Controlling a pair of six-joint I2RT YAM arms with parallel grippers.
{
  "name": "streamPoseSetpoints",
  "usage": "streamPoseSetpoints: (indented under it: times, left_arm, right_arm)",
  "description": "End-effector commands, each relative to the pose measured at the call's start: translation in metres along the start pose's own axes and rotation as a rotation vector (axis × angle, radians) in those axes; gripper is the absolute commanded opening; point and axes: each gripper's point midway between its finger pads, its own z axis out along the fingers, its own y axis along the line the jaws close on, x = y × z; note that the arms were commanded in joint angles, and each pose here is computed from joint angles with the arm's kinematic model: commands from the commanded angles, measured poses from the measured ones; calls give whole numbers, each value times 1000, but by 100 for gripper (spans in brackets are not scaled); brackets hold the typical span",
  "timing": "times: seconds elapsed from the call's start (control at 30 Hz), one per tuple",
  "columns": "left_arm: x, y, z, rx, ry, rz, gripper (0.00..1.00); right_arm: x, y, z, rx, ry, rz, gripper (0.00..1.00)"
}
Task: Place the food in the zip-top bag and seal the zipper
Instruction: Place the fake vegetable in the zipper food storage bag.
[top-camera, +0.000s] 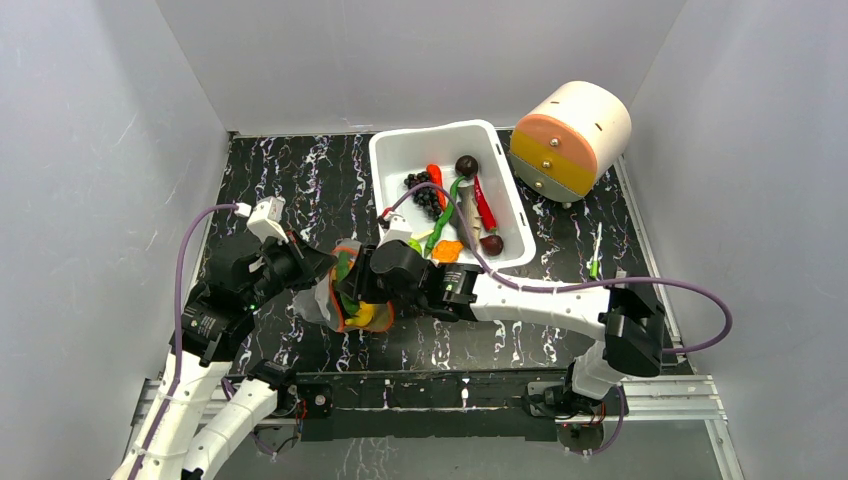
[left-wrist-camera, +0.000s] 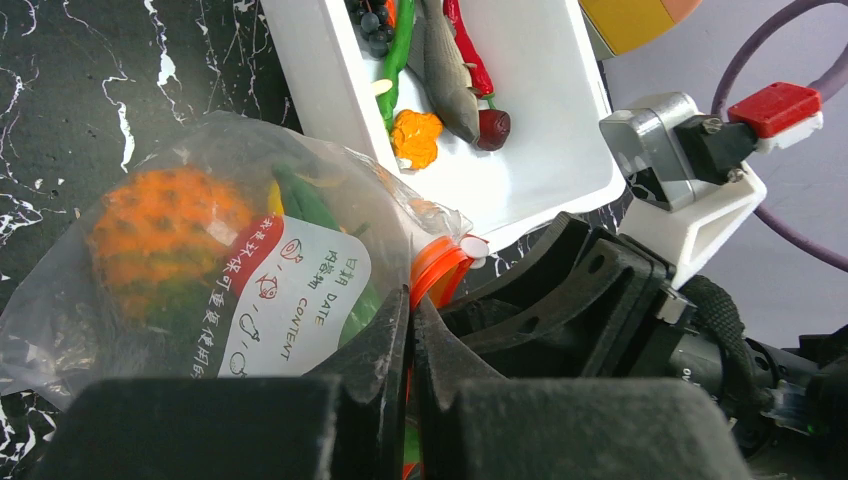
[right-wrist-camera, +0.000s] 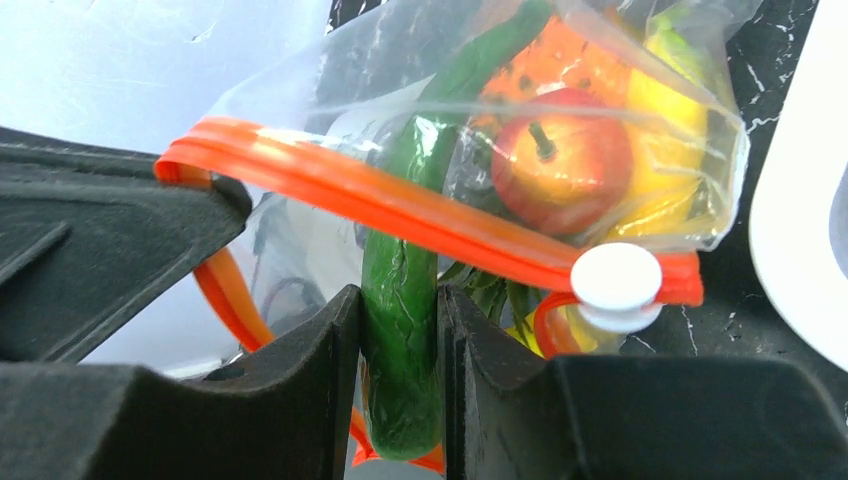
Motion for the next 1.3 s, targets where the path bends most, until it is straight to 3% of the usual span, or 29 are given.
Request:
streamPoseSetpoints:
  times: [0.0, 0.33, 0.63, 1.27]
  left_arm:
    - [-2, -10, -3, 48, -9, -9, 0]
    - [-2, -10, -3, 51, -14, -19, 0]
    - [-3, -9, 0, 47, -19, -19, 0]
    - [-7, -1, -2, 5, -26, 41, 0]
  right_arm:
    - [-32, 30, 1, -65, -116, 14, 24]
    - [-27, 30, 17, -58, -107, -11, 32]
    - [-29, 19, -5, -8, -80, -95, 54]
    - [-83, 17, -72, -27, -147, -431, 53]
